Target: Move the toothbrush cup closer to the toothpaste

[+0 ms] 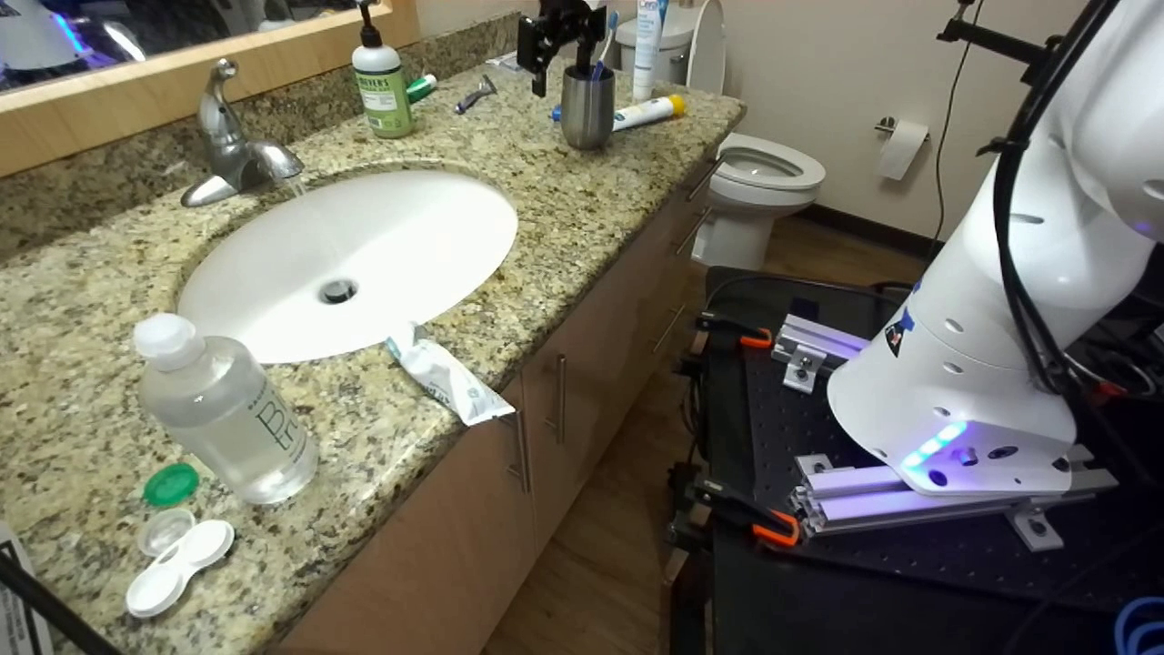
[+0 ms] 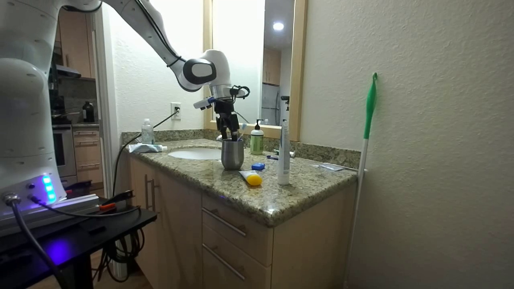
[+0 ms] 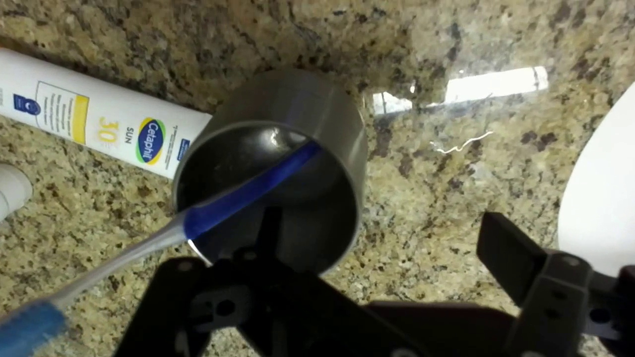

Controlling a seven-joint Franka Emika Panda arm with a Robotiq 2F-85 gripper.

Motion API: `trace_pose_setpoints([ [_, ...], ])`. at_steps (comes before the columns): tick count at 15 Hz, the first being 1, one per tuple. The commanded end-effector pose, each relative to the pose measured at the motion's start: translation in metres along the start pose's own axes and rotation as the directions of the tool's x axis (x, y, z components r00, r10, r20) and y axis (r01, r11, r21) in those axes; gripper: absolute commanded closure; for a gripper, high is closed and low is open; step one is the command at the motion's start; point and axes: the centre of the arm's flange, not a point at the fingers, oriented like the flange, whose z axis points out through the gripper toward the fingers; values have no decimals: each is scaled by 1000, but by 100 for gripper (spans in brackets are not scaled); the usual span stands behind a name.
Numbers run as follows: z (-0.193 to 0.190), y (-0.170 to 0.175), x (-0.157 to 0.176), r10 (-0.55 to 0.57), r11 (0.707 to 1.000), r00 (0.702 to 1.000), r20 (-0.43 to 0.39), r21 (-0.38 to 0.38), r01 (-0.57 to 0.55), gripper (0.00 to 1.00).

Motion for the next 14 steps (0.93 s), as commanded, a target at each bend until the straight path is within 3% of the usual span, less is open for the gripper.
trace_pose_setpoints([
  [1,3,1,2,2,1000,1000,17,-1,-2,0],
  [3,6,2,5,4,1000,1000,28,-4,-4,0],
  [4,5,3,4,13,1000,999,32,1,-13,25],
  [6,5,5,5,13,1000,999,31,9,-13,32],
  [14,-3,1,6,30,1000,999,29,3,-30,88],
])
